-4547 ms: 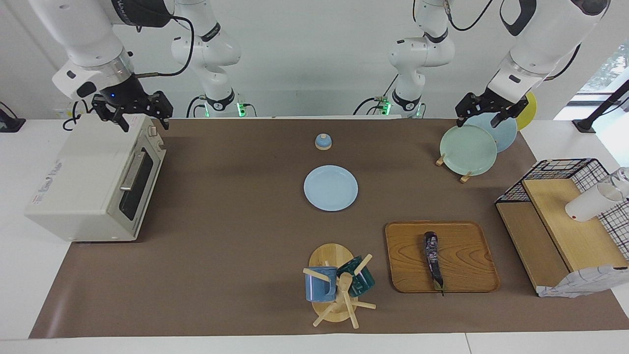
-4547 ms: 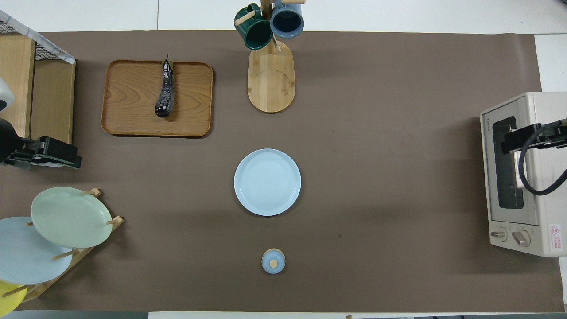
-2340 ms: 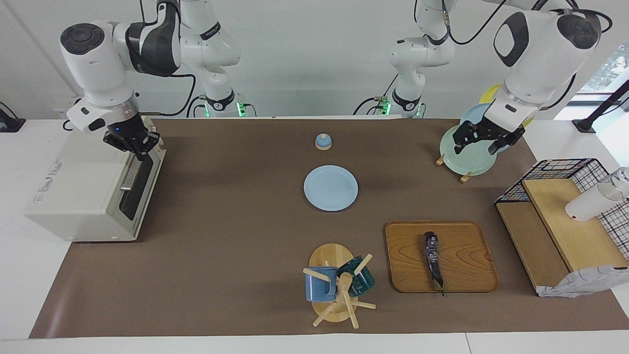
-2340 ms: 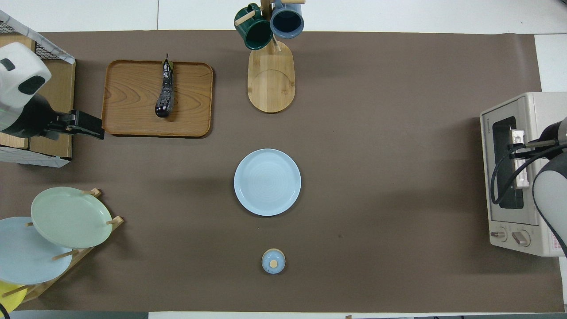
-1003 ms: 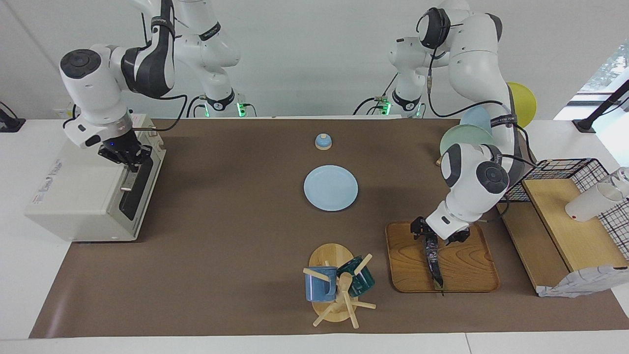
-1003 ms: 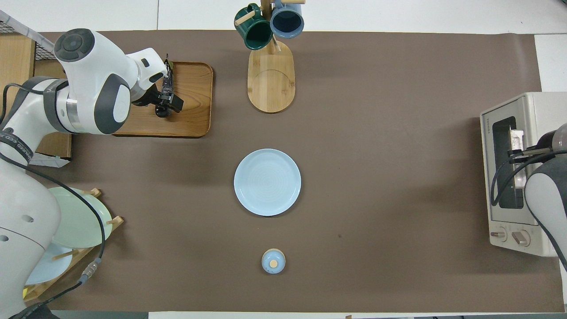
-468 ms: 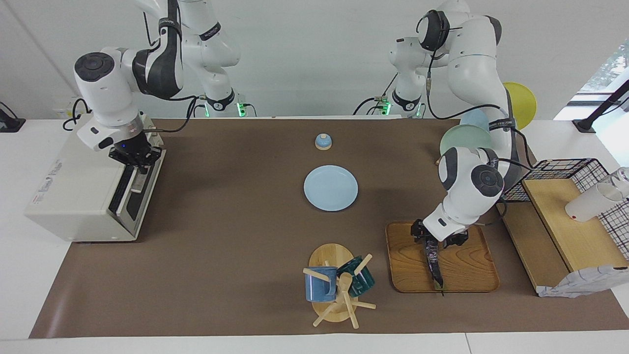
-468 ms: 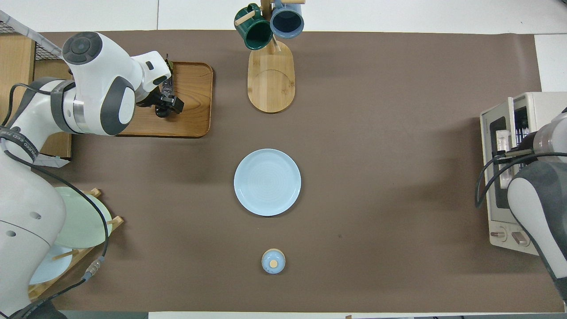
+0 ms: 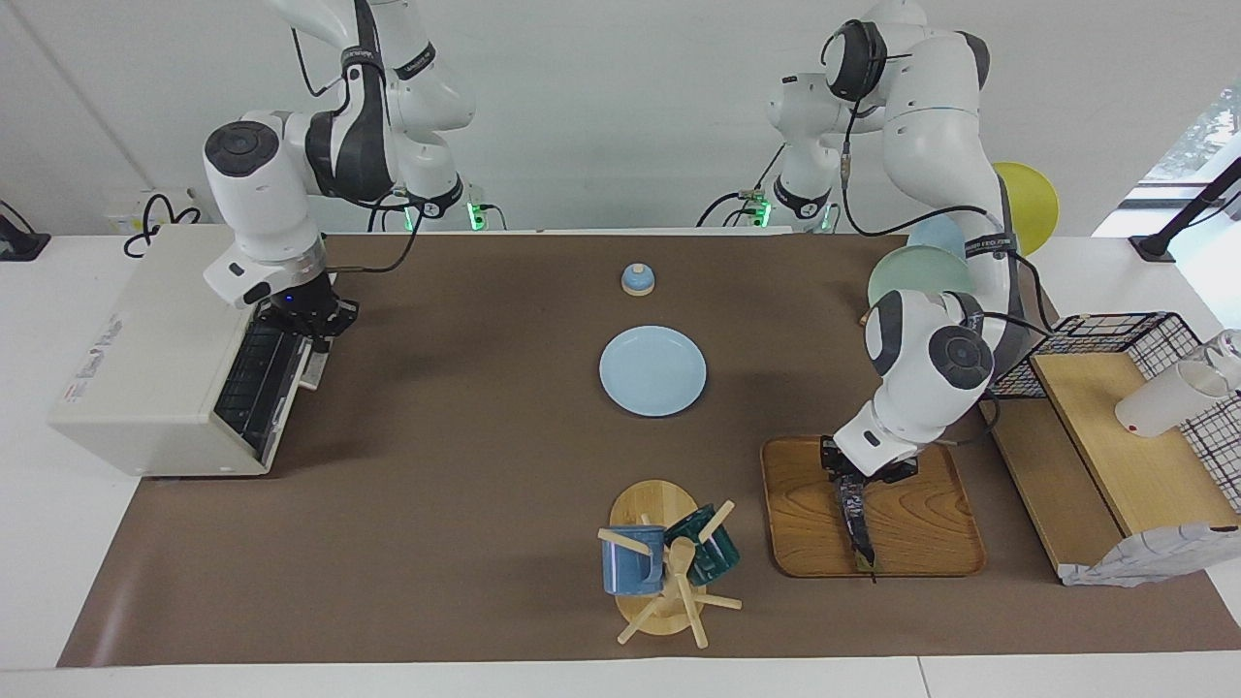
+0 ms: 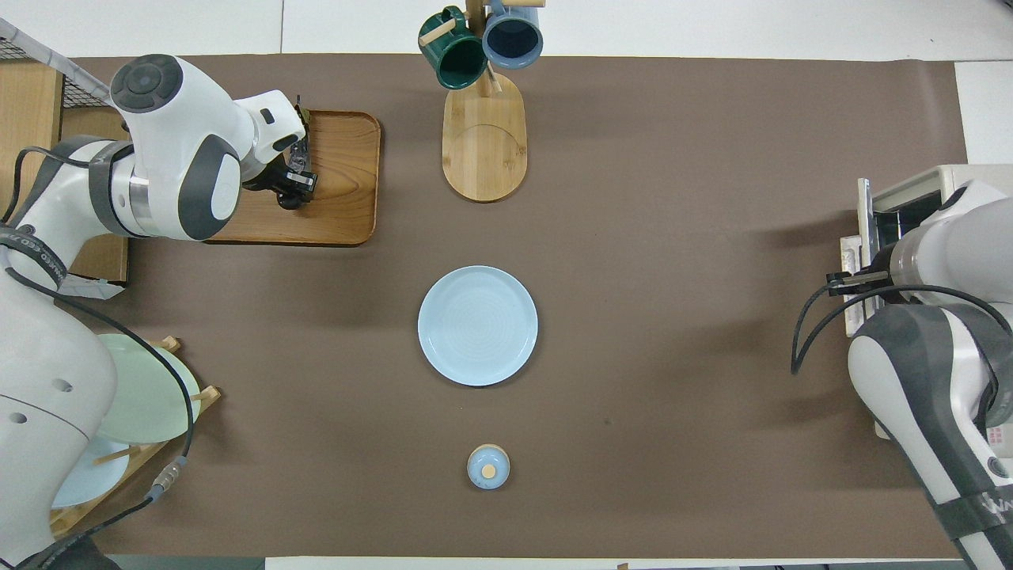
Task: Put eggplant into oven
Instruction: 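Grasp the purple eggplant on the wooden tray with the left gripper, then carry the eggplant onto the blue plate with the left gripper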
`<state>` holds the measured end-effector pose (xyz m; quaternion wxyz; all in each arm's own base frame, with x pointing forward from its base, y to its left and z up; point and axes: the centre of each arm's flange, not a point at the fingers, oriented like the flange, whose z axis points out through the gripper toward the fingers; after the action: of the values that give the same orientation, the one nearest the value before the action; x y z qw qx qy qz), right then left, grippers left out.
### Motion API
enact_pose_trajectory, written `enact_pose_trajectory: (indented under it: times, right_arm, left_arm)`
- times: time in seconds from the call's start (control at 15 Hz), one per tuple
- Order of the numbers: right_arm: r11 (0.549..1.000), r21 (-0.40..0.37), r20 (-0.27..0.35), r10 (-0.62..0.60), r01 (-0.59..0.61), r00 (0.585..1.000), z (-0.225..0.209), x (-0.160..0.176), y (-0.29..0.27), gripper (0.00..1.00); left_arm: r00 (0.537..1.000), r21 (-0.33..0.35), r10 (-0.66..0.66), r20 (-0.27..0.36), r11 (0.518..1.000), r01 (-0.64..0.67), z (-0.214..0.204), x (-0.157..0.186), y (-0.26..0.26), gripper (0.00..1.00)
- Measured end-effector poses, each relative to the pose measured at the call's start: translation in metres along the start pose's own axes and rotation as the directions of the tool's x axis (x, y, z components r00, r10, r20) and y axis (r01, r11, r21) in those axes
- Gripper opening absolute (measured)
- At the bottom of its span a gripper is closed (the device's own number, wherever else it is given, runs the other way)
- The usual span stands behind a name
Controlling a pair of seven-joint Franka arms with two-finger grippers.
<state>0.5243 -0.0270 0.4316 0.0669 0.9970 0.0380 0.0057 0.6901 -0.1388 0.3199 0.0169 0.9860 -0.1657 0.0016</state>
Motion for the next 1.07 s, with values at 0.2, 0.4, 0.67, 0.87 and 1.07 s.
enact_pose_trajectory:
  times: [0.2,0.4,0.67,0.87,1.07]
  right_arm:
    - [1.0,0.028,0.008,0.013,-0.013,1.0,0.007,0.002,-0.004,0.01]
    - [0.997,0.075,0.016,0.035,-0.036,0.999,0.02,0.004,-0.01,0.01]
    - [0.995,0.085,0.008,0.046,-0.047,0.999,0.032,0.004,-0.02,0.01]
    - [0.995,0.086,0.001,0.046,-0.045,0.999,0.035,0.003,-0.022,0.01]
    - [0.994,0.095,-0.015,0.046,-0.045,0.999,0.046,0.001,-0.03,0.01]
  left_arm:
    - [1.0,-0.025,0.002,0.004,1.0,-0.002,-0.027,0.0,0.012,0.42]
    - [0.999,-0.081,-0.004,0.042,0.997,0.007,-0.088,-0.018,0.028,0.42]
    - [0.995,-0.137,0.025,0.093,0.99,-0.012,-0.156,-0.055,0.075,0.42]
    - [0.992,-0.131,0.012,0.124,0.991,0.005,-0.162,-0.08,0.133,0.42]
    - [0.991,-0.113,0.004,0.132,0.994,0.011,-0.146,-0.1,0.192,0.42]
